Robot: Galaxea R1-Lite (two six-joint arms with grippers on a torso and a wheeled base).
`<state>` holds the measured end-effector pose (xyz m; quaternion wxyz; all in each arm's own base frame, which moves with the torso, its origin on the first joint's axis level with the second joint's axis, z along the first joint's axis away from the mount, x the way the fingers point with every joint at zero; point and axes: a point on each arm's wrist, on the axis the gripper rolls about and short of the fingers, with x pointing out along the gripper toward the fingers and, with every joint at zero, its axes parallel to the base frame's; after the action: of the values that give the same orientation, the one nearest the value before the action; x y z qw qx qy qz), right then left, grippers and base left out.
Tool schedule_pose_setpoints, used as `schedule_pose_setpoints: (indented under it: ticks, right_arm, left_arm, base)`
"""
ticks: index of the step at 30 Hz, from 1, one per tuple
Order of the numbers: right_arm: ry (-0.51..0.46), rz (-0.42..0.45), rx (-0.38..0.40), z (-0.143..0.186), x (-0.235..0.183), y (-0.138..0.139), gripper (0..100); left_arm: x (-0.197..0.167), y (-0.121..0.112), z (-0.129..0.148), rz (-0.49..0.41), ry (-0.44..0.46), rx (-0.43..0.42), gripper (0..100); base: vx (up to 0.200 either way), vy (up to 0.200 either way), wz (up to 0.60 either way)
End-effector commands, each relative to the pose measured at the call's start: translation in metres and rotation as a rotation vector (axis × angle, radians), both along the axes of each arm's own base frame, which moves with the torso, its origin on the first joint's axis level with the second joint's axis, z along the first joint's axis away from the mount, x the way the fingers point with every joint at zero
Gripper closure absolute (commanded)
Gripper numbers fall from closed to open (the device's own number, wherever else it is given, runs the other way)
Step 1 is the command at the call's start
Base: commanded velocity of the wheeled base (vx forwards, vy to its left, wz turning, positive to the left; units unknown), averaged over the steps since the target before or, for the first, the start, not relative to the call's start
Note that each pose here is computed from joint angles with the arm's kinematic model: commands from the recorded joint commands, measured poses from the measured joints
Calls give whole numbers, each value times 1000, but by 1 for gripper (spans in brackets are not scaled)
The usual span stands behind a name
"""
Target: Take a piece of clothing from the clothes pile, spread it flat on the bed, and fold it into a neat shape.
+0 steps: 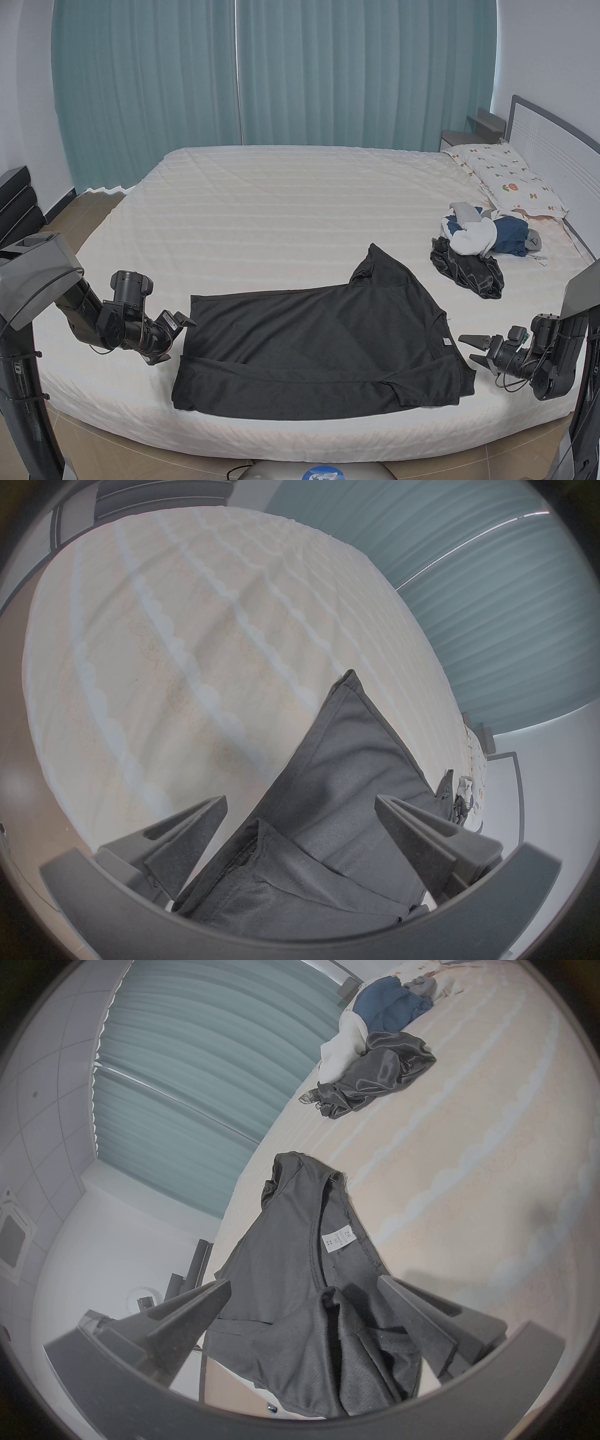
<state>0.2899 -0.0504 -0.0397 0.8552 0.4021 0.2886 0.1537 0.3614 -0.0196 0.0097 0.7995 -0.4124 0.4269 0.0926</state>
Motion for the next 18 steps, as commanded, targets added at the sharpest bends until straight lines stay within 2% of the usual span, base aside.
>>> schedule_pose_setpoints:
  ticks: [1,2,5,8,10,11,14,18]
  right_arm:
    - [-30,-7,-32,4,0,-1,0]
    - [-36,-9,-48,5,-1,-1,0]
    - [-33,-5,-55,5,-3,0,0]
    - [-26,-4,-55,3,-3,1,0]
    - [-24,-4,-56,2,-4,1,0]
    - [-24,-4,-56,2,-4,1,0]
    - [-18,5,-55,2,-5,3,0]
    - [-22,15,-68,1,-6,4,0]
  left_arm:
    - [-1,1,4,3,-11,0,0]
    - [-3,1,5,-1,-10,-1,0]
    - [-7,1,5,-16,-2,-2,0]
    - [-11,0,3,-72,-1,19,0]
    - [-21,1,0,-143,12,38,0]
    - [-21,1,0,-143,12,38,0]
    - [-33,4,-7,-266,-34,60,0]
    - [-45,12,-16,-357,-108,103,0]
  base:
    - [200,0,0]
    - [200,0,0]
    - [0,0,0]
    - [0,0,0]
    - [0,0,0]
    - [0,0,0]
    - [0,0,0]
    - [0,0,0]
